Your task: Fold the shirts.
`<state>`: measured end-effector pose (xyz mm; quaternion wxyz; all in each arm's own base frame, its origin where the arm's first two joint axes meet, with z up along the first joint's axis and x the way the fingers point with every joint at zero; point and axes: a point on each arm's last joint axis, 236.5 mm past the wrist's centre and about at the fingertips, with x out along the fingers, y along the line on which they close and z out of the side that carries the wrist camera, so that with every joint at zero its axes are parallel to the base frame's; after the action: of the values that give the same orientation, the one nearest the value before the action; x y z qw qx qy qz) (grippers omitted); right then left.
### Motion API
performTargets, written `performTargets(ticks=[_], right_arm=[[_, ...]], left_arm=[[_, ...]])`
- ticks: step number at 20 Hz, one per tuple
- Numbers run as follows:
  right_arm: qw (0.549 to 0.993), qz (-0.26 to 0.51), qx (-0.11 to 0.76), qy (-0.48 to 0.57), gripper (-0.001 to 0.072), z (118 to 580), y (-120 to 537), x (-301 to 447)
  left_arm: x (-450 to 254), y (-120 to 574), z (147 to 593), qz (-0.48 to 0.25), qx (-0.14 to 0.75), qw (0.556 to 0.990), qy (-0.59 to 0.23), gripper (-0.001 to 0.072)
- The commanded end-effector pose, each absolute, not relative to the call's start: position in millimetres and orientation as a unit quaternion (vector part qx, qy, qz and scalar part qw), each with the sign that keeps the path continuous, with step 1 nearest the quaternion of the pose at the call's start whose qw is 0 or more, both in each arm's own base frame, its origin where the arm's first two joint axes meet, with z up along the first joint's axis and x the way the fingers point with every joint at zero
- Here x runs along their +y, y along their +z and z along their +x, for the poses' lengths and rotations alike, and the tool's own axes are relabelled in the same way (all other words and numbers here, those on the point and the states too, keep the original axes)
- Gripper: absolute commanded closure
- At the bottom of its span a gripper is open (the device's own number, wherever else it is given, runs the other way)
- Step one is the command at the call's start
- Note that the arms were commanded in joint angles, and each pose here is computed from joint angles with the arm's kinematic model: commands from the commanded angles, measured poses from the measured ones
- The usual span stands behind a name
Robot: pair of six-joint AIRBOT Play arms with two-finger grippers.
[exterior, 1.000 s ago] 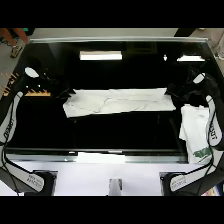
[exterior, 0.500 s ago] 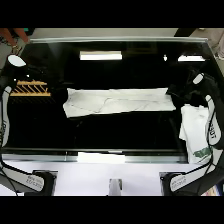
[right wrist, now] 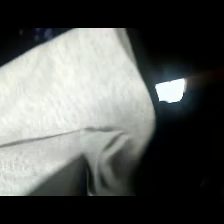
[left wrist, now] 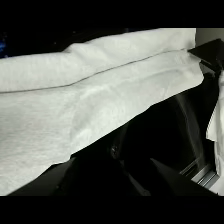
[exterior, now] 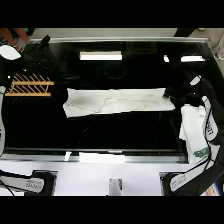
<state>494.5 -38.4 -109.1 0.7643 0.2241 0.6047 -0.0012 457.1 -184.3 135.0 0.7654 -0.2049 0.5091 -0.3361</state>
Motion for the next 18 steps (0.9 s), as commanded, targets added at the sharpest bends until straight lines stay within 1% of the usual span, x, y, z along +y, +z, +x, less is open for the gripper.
performTargets(ticks=[1,2,3,4,5,7,9,11,12,14,15,18], right_arm=[[0.755,0.250,0.604,0.044,0.0676,493,-96,-14],[0.758,0.256,0.597,0.052,0.0675,494,-85,-10],[0.763,0.260,0.588,0.061,0.0676,495,-69,-5],[0.769,0.262,0.580,0.070,0.0676,494,-50,-1],[0.777,0.261,0.567,0.078,0.0677,493,-27,2],[0.796,0.257,0.539,0.095,0.0677,487,22,9],[0.807,0.254,0.523,0.104,0.0679,471,67,16],[0.804,0.253,0.526,0.115,0.0679,444,101,25],[0.794,0.253,0.539,0.122,0.0679,424,115,32],[0.774,0.239,0.569,0.141,0.0678,380,138,44],[0.775,0.229,0.570,0.148,0.0678,364,151,47],[0.800,0.227,0.538,0.138,0.0678,334,193,53]], left_arm=[[-211,140,448,-0.194,0.505,0.760,-0.359,0.0247],[-219,139,451,-0.194,0.500,0.763,-0.360,0.0398],[-230,136,455,-0.196,0.491,0.769,-0.360,0.0519],[-247,129,460,-0.199,0.482,0.774,-0.359,0.0618],[-266,116,460,-0.199,0.483,0.772,-0.362,0.0665],[-315,78,443,-0.187,0.509,0.751,-0.378,0.0666],[-364,45,424,-0.185,0.530,0.727,-0.396,0.0666],[-411,28,415,-0.230,0.531,0.707,-0.407,0.0666],[-432,20,411,-0.254,0.532,0.698,-0.408,0.0667],[-465,1,399,-0.283,0.539,0.683,-0.405,0.0667],[-476,-8,393,-0.289,0.543,0.677,-0.403,0.0667],[-498,-37,372,-0.289,0.565,0.664,-0.395,0.0667]])
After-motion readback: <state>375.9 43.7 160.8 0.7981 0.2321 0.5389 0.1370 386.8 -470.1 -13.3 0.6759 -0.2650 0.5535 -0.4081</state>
